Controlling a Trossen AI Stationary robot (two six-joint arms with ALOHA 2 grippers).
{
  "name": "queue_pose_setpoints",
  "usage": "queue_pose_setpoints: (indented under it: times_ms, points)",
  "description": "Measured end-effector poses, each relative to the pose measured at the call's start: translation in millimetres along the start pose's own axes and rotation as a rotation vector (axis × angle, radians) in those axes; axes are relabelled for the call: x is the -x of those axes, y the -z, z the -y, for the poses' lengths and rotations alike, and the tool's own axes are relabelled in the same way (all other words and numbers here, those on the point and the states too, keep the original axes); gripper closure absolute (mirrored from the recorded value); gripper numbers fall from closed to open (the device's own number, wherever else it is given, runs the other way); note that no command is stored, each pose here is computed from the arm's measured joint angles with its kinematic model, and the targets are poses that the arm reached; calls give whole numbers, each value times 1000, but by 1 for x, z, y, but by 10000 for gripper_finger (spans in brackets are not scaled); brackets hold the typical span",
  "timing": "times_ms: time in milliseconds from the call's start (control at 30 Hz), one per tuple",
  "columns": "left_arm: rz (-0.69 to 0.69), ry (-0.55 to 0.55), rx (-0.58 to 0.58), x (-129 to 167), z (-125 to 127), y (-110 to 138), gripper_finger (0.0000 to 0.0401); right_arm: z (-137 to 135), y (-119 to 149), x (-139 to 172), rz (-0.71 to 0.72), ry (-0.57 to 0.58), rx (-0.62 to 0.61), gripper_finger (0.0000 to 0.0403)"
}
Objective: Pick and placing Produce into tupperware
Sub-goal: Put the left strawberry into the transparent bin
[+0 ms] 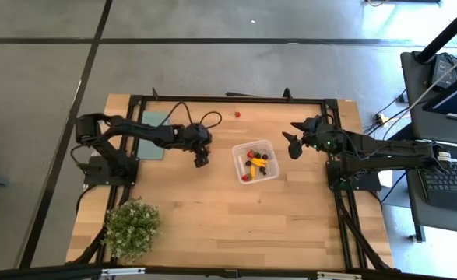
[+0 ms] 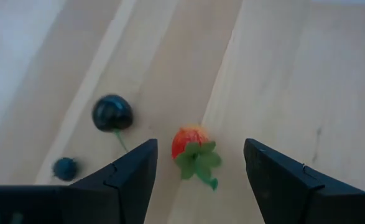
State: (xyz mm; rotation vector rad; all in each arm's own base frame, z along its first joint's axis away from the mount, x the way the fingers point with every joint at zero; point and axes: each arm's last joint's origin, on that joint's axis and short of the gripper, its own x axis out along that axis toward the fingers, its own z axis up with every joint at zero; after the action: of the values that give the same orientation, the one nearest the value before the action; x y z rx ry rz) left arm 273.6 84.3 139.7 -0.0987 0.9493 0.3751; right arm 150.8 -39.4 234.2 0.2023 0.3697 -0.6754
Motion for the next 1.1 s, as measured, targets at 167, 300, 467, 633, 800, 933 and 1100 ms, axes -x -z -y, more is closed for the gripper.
queue_pose_setpoints:
  times_ms: [167,300,467,633,800,933,1100]
  points:
    - [-19,0,-2,-14,1,4,170,0,0,0,0,1,1,137]
    - [-29,4,-2,-19,2,6,170,0,0,0,0,2,1,137]
    - [-30,5,-1,-20,2,6,181,0,0,0,0,1,1,137]
    - [-31,11,-1,-20,3,6,214,0,0,0,0,1,2,137]
    - [-32,15,-1,-20,3,6,259,0,0,0,0,1,2,137]
    - [-33,12,0,-20,3,6,299,0,0,0,0,1,2,137]
    - [-34,0,49,-20,4,6,322,0,0,0,0,1,2,137]
